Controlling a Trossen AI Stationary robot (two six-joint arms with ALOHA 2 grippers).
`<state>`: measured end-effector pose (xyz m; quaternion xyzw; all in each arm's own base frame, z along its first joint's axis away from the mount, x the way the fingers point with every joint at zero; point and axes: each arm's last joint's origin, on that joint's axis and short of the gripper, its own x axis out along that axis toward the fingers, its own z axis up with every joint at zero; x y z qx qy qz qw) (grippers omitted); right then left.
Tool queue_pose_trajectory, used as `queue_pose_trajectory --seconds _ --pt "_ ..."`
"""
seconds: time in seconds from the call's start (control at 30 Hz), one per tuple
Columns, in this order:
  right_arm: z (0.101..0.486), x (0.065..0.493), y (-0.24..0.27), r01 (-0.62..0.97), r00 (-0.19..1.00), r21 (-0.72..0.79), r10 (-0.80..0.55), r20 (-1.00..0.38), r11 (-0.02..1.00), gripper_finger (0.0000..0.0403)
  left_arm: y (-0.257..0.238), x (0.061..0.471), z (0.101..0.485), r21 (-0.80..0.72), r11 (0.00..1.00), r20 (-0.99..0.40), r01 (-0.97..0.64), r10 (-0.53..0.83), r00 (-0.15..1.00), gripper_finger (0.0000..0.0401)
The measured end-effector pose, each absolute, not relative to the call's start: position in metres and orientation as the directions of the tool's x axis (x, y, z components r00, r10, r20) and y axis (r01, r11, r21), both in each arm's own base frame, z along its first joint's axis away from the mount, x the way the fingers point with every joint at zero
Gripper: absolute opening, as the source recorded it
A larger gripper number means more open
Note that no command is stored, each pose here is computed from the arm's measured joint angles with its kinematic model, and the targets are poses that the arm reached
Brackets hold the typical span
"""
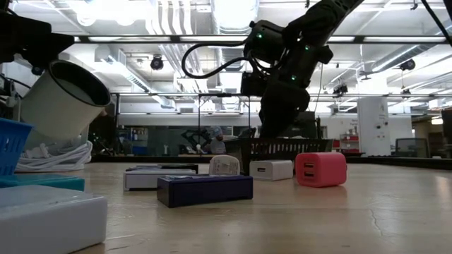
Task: Pick & Place Office items
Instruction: Put the bottom pink white charger adapter into the black bin, then put the pink charger adapter into the black bin
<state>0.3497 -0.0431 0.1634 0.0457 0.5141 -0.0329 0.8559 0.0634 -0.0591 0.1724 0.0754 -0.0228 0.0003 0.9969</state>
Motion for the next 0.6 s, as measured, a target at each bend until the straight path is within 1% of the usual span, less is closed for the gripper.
queue_pose_trajectory --seconds 0.17,0.37,0.6 --pt "0.178 0.352 -0.043 0.106 0.490 0.022 -0.033 -0.871 0.994 0.0201 -0.059 0.063 0.172 0.151 0.989 0.045 -0.004 -0.002 0.999 0.0225" --pt "0.201 0.351 -0.038 0.095 0.500 0.021 -0.030 -0.865 0.995 0.0201 -0.059 0.063 0.172 0.150 0.989 0.046 -0.004 -0.003 0.999 0.0225" --pt "0.232 0.345 -0.014 0.030 0.489 0.022 0.005 -0.872 0.999 0.0201 -0.059 0.063 0.172 0.151 0.989 0.046 -0.004 -0.003 0.999 0.0225"
